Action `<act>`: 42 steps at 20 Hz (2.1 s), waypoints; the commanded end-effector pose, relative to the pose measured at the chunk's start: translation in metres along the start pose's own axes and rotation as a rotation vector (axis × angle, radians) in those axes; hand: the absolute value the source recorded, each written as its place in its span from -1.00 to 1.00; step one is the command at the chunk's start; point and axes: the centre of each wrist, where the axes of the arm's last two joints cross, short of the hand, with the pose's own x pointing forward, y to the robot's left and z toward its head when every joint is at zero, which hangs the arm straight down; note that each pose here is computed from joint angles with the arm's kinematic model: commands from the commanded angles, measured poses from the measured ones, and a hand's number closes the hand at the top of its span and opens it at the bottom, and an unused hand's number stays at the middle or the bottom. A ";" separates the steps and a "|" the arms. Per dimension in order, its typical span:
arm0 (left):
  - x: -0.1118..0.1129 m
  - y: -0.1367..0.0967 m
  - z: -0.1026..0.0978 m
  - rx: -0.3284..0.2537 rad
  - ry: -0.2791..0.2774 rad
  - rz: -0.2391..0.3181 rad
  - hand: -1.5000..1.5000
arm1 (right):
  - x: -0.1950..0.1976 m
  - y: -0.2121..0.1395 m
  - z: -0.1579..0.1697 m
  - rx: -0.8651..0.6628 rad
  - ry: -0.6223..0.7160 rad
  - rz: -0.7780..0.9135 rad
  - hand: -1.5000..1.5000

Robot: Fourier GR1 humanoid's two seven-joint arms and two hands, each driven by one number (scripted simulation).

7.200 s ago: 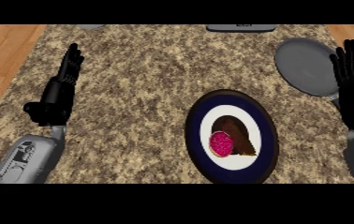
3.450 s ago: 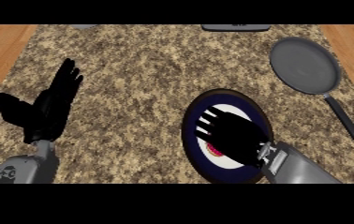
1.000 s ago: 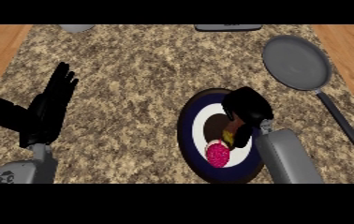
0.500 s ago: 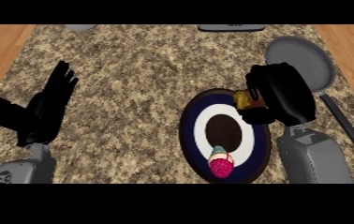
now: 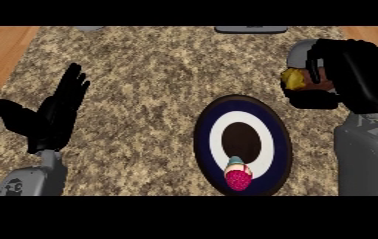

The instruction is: Pick the sweet potato from the plate and place it in the pan

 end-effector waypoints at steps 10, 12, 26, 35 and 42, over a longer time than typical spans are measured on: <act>-0.005 0.001 0.003 -0.015 -0.006 -0.002 0.00 | -0.149 0.000 -0.039 -0.132 0.164 -0.107 1.00; 0.006 -0.011 -0.009 -0.026 -0.033 0.003 0.00 | -0.167 0.010 -0.044 -0.132 0.177 -0.127 1.00; 0.000 -0.004 -0.004 -0.046 -0.025 0.002 0.00 | -0.208 0.081 -0.041 -0.032 0.114 -0.159 1.00; 0.006 -0.015 -0.018 -0.078 -0.047 -0.008 0.00 | -0.223 0.091 -0.026 0.148 0.352 -0.264 -1.00; 0.007 -0.018 -0.010 -0.082 -0.051 0.008 0.00 | -0.240 0.093 -0.006 0.053 0.297 -0.436 -1.00</act>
